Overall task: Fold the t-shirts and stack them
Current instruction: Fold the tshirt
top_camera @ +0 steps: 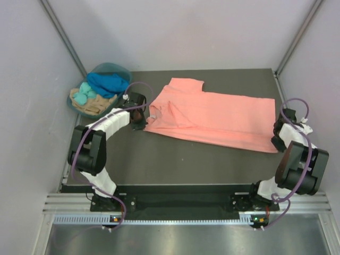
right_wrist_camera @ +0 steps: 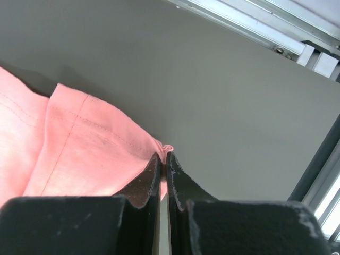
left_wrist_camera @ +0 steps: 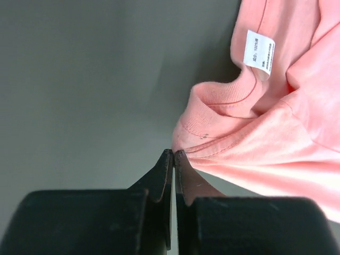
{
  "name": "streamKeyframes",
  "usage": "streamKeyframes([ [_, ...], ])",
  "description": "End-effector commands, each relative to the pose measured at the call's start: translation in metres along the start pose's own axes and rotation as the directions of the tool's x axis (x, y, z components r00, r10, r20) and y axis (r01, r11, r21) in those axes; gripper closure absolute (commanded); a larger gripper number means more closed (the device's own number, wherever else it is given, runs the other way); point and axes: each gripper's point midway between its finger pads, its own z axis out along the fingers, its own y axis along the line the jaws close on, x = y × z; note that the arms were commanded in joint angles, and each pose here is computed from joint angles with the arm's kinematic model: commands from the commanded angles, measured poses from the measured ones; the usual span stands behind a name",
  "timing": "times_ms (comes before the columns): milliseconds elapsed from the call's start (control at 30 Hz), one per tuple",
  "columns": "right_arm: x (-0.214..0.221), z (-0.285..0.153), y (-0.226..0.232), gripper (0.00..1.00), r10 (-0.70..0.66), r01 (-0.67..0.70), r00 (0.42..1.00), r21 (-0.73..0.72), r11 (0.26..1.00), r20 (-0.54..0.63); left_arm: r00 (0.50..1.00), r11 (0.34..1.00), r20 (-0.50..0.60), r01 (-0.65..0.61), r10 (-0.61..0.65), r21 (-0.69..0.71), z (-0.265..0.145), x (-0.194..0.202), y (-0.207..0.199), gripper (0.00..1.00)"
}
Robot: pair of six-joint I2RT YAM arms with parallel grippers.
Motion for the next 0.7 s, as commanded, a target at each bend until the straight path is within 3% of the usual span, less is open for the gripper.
streamKeyframes([
  [0,-0.028,-0.002,-0.002,1.00,0.006,-0.007,0.997,0.009,1.000,0.076,1.000,0.982,0.024,-0.008,0.012,-0.187,-0.006,-0.010,0.034,0.95],
  [300,-0.028,-0.010,0.005,1.00,-0.051,0.053,0.997,-0.040,0.998,0.049,1.000,0.984,0.028,0.004,0.001,-0.177,-0.017,-0.008,0.035,0.72],
  [467,-0.030,-0.012,-0.004,0.96,-0.057,0.057,0.997,0.005,0.998,0.050,0.999,0.995,0.031,0.014,-0.011,-0.098,-0.028,-0.008,0.023,0.69],
  [567,-0.033,-0.013,-0.012,0.90,-0.059,0.057,0.997,0.043,0.997,0.053,1.000,0.992,-0.001,-0.006,0.006,0.127,-0.036,-0.004,-0.017,0.68],
  [667,-0.042,-0.025,-0.015,0.71,-0.060,0.058,0.995,0.038,0.998,0.078,0.998,0.961,-0.057,-0.004,0.021,0.275,-0.042,0.010,-0.041,0.63],
])
